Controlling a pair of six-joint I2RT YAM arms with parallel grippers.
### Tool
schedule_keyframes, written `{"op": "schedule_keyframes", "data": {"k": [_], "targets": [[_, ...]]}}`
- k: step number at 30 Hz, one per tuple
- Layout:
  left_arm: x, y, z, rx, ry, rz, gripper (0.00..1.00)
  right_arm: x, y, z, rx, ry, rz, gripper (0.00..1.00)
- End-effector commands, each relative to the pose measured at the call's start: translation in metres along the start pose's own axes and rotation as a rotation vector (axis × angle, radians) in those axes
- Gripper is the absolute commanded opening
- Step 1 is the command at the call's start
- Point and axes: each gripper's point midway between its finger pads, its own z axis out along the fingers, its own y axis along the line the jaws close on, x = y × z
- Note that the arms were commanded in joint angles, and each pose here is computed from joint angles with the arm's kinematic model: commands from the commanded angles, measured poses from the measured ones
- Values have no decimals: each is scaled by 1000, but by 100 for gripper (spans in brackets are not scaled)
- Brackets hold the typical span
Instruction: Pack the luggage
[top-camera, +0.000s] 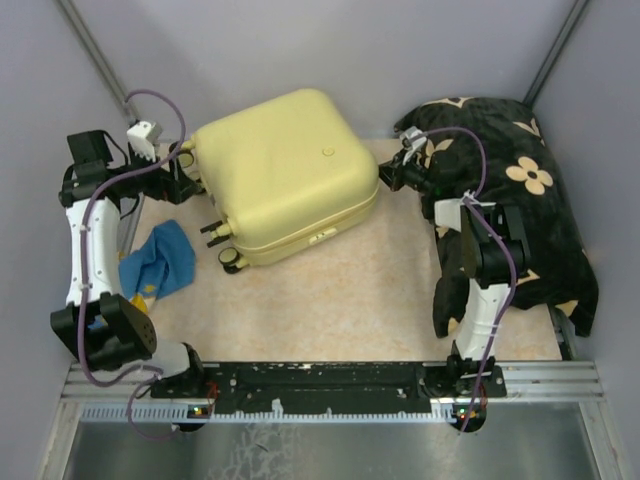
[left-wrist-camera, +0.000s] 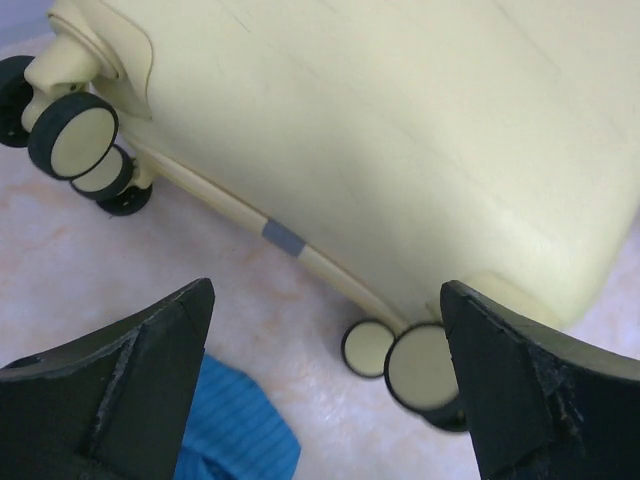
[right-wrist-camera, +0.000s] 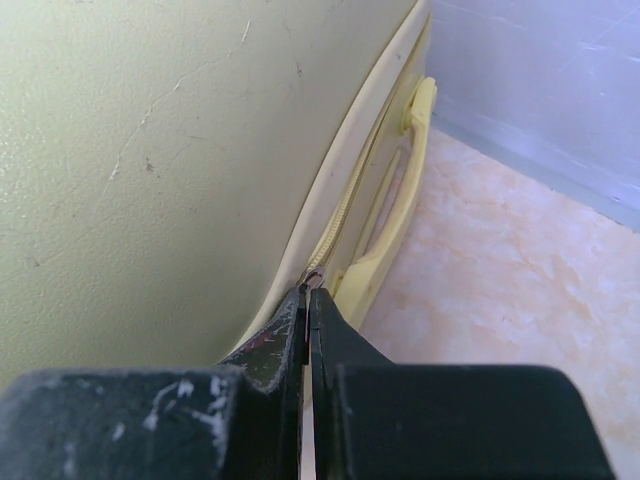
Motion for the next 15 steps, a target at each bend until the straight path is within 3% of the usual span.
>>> {"op": "schedule_keyframes", "data": {"k": [1,9,15], "targets": [[-22,17,35,88,-82,-238,99,-44,73,4,-209,-72,-123,0],[-6,41,104,175,-24,-294,97,-35,138,-15,-355,-42,-145,0],[6,24,153,254,51,-218,87,-30,189,-54,-441,-28,-234,0]]}}
